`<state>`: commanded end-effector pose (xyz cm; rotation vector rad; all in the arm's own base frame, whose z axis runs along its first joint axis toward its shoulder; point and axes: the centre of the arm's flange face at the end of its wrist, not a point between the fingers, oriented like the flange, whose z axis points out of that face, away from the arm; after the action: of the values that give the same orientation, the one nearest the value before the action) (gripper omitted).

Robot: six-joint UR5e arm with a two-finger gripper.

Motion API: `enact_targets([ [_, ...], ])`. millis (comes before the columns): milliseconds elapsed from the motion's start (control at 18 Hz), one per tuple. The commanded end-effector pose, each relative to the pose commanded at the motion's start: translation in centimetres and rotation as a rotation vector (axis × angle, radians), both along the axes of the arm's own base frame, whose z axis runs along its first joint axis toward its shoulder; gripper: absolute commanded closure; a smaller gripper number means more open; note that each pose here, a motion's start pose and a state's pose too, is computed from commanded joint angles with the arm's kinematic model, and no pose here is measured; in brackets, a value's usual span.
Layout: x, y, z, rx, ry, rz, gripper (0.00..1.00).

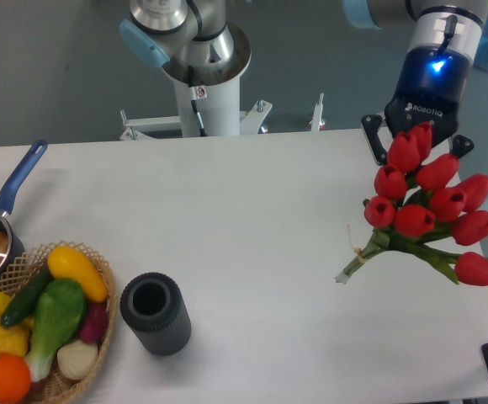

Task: Pick up the flowers from the vase
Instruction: 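Lower the held tulips over the empty table area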

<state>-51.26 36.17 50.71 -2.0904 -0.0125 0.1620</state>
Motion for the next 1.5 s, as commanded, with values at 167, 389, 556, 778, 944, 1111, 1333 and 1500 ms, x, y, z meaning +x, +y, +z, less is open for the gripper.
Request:
enact_targets([
  [167, 0.0, -0.1, -1.4, -0.070, -0.024, 0.031, 1.00],
  [389, 2.7, 4.8, -3.9, -0.272, 0.020, 0.039, 1.00],
  [556, 2.6, 4.9, -5.3, -0.360, 0.008, 0.060, 1.00],
  [778, 3.1, 5.1, -6.6, -0.503, 0.003, 0.059, 1.00],
  [944, 4.5, 6.9, -8.6, -0.691, 0.030, 0.014, 1.00],
  [1111, 5.5, 8.3, -9.6, -0.771, 0.090, -0.042, 1.00],
  [1333, 5.8, 8.2, -9.7, -0.810, 0.120, -0.103, 1.00],
  [1500, 5.8, 7.3, -10.3, -0.902, 0.160, -0.145, 1.00],
])
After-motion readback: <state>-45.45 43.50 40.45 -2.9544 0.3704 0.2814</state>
